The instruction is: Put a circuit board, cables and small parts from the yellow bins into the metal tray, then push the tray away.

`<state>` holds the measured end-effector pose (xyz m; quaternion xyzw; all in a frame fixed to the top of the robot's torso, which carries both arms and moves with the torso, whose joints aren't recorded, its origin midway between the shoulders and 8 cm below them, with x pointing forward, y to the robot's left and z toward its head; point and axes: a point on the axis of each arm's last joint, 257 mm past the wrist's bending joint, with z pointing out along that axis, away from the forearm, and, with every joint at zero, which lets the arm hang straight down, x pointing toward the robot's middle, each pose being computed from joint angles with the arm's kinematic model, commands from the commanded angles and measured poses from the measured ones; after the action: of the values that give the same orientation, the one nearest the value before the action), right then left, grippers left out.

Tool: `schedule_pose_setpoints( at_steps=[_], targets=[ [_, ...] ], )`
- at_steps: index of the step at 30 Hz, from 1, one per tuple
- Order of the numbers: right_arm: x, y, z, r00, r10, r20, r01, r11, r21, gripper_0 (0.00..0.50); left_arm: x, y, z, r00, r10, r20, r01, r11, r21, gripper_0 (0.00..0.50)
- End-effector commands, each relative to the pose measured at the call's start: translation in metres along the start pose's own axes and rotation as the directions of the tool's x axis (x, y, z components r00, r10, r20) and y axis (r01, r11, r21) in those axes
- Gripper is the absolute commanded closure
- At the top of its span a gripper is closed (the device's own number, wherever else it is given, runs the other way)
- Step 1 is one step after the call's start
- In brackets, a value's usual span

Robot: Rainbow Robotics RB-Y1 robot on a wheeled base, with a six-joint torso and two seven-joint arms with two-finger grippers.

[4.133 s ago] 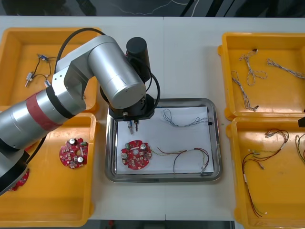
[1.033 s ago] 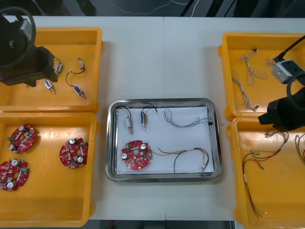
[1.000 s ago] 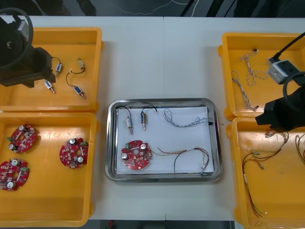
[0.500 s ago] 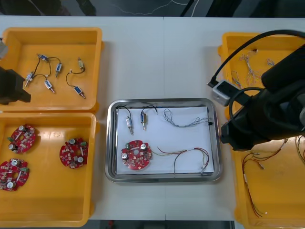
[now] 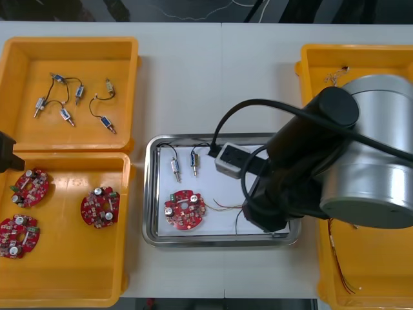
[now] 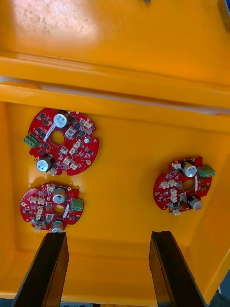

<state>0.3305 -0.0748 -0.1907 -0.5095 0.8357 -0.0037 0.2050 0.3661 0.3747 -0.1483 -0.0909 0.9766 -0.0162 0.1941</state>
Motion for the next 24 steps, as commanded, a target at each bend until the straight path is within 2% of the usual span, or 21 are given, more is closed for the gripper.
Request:
schedule_pose_setpoints(
  at_steps=[1, 10, 16, 24],
  targets=[
    [-0.028, 0.025, 0.012, 0.995, -0.098, 0.025, 0.098, 0.995, 0.001, 0.000, 0.001, 0.012, -0.011, 0.997, 0.075, 0.030, -0.074, 0.997, -0.033, 0.000],
    [-0.037, 0.060, 0.044, 0.971, -0.238, -0.009, 0.237, 0.971, -0.031, 0.000, 0.000, 0.009, -0.006, 0.997, 0.063, 0.045, -0.061, 0.998, -0.033, 0.000],
    [-0.032, 0.061, 0.052, 0.923, -0.385, -0.026, 0.385, 0.923, -0.001, 0.000, 0.001, 0.009, -0.005, 0.997, 0.062, 0.043, -0.061, 0.998, -0.032, 0.000],
    [-0.017, 0.061, 0.061, 0.874, -0.481, -0.068, 0.482, 0.876, -0.003, 0.000, 0.001, 0.009, -0.005, 0.997, 0.062, 0.043, -0.061, 0.998, -0.032, 0.000]
  ],
)
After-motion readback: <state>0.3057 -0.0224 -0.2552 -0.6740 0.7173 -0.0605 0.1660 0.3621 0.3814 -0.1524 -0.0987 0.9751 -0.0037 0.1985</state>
